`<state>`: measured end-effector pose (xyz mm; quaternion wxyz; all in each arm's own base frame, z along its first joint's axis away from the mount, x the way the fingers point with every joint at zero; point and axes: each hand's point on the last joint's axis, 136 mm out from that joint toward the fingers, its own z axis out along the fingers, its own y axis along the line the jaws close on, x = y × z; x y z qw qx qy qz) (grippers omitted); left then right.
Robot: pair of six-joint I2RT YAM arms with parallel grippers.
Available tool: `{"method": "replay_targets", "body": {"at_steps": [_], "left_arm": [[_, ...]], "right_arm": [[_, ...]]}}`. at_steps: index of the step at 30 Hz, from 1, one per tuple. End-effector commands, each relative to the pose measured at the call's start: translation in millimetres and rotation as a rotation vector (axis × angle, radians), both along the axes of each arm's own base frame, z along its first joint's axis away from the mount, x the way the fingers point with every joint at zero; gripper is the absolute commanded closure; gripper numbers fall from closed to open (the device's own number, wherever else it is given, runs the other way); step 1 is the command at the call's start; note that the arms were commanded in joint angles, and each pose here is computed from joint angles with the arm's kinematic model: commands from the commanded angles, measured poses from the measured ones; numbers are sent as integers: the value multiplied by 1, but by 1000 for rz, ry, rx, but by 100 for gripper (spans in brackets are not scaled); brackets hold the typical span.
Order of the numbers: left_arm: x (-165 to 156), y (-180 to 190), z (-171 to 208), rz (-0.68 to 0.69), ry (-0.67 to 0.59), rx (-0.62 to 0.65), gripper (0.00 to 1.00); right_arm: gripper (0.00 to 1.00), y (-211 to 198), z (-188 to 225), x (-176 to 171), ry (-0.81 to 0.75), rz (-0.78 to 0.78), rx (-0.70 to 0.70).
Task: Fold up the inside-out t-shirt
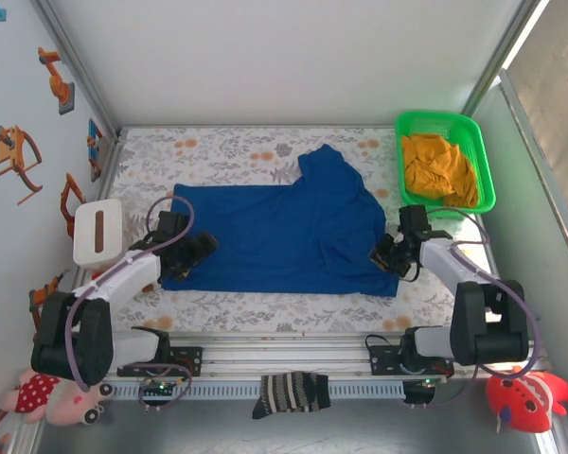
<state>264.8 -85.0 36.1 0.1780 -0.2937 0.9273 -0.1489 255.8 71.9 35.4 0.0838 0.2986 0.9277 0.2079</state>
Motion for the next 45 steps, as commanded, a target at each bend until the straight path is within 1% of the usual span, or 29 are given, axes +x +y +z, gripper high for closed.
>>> {"method": "replay_targets", "body": {"at_steps": [1,6,10,12,14,15,16,17,18,20,22,25,27,28,30,33,35,37,41,45], "left_arm": [[-3,-3,-12,-15,2,-5,8],[-38,6,-34,26,79,6,8],[-69,17,-43,63,129,13,8],[-76,20,-39,79,115,7,7],[-74,22,-23,87,63,5,7],[-67,24,-10,84,18,10,7],[-61,26,3,84,-21,20,4],[-53,29,19,79,-69,36,1],[-42,31,36,71,-116,51,0],[-19,35,65,30,-190,75,3],[2,42,85,-1,-205,98,4],[41,54,99,-52,-185,129,4],[67,60,100,-94,-160,158,4],[82,63,99,-109,-144,169,4],[106,69,94,-118,-112,177,4],[140,76,82,-138,-63,182,0],[158,81,74,-148,-26,182,4],[171,84,60,-157,21,177,5],[185,85,37,-160,94,148,6],[189,83,28,-144,107,120,6]], "right_arm": [[79,-1,-21,-14,67,-110,22],[77,-10,-38,-46,126,-238,18],[76,-11,-34,-55,116,-310,45],[76,-11,-26,-54,97,-326,57],[76,-10,-11,-47,58,-328,69],[76,-10,-1,-41,32,-326,72],[76,-10,13,-33,-5,-313,71],[76,-10,30,-22,-50,-294,71],[76,-9,47,-10,-98,-266,65],[75,-7,84,16,-203,-197,55],[74,-4,115,41,-287,-121,32],[67,4,152,81,-384,-18,18],[57,4,164,107,-407,19,-16],[56,5,168,121,-416,43,-28],[55,9,174,149,-443,88,-41],[55,18,181,190,-493,166,-44],[55,25,178,216,-504,225,-41],[55,33,172,237,-510,276,-31],[54,39,142,275,-477,336,-38],[53,47,113,304,-462,379,-47]]}}
